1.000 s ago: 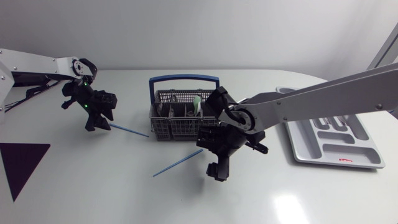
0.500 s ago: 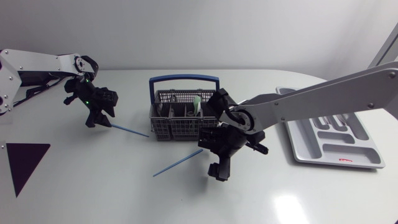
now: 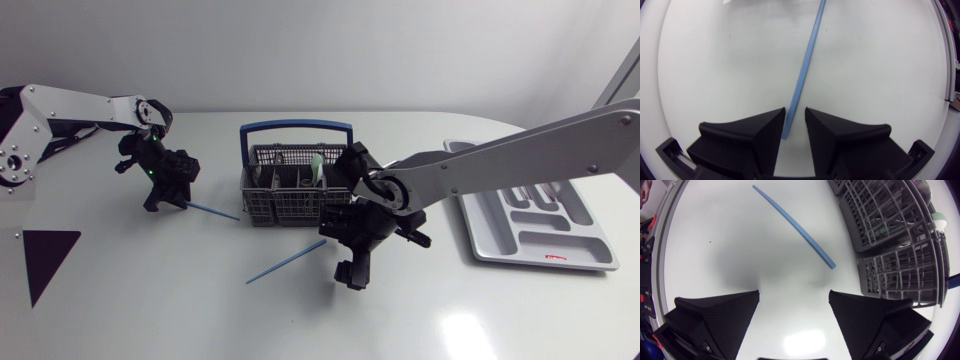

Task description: Unload the cutlery basket into the drawer organizer.

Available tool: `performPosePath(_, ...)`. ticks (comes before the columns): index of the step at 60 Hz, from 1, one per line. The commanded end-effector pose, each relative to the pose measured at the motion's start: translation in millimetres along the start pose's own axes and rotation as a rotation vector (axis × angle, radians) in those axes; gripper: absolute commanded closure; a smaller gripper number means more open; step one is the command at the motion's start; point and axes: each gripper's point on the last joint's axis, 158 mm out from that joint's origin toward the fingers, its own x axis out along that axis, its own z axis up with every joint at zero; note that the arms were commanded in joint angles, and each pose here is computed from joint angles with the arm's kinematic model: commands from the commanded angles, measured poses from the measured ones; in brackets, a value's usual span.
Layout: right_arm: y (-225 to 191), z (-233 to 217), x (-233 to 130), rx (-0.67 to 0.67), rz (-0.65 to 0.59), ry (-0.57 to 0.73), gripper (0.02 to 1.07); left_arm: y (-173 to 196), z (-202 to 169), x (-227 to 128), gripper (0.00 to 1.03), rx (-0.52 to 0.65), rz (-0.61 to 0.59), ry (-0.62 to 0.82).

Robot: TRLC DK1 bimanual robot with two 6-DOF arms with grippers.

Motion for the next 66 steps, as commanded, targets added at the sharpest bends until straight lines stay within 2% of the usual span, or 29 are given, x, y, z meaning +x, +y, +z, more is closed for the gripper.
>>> performPosePath(1, 5.0, -11.0, 7.1, -0.016, 0.018, 0.028, 0.07, -23.7, -3.2, 22.5, 0.92, 0.043, -0.083, 0.004)
performPosePath(3, 6.1, -11.0, 7.4, -0.017, 0.02, 0.028, 0.07, -28.1, -5.8, 25.5, 0.93, 0.041, -0.097, 0.011)
performPosePath(6, 5.4, -10.1, 7.0, -0.018, 0.017, 0.025, 0.07, -34.6, -5.9, 29.1, 1.0, 0.042, -0.115, 0.015)
performPosePath(19, 6.9, -4.8, 0.2, -0.054, -0.011, 0.0, 0.07, -65.9, -8.7, 32.9, 1.0, 0.022, -0.188, 0.04)
performPosePath(30, 3.4, 9.5, -10.6, -0.125, -0.047, -0.04, 0.07, -80.3, -8.9, 2.2, 1.0, -0.058, -0.162, 0.045)
performPosePath(38, 5.2, 29.9, -12.7, -0.195, -0.074, -0.079, 0.07, -93.0, 0.2, -20.5, 1.0, -0.132, -0.138, -0.01)
performPosePath(47, 1.9, 46.8, -1.1, -0.246, -0.086, -0.08, 0.07, -111.4, 7.0, -40.8, 1.0, -0.198, -0.112, -0.054)
performPosePath(66, -10.8, 65.7, 27.2, -0.26, -0.078, -0.071, 0.07, -137.1, 19.7, -70.8, 1.0, -0.321, -0.059, -0.121)
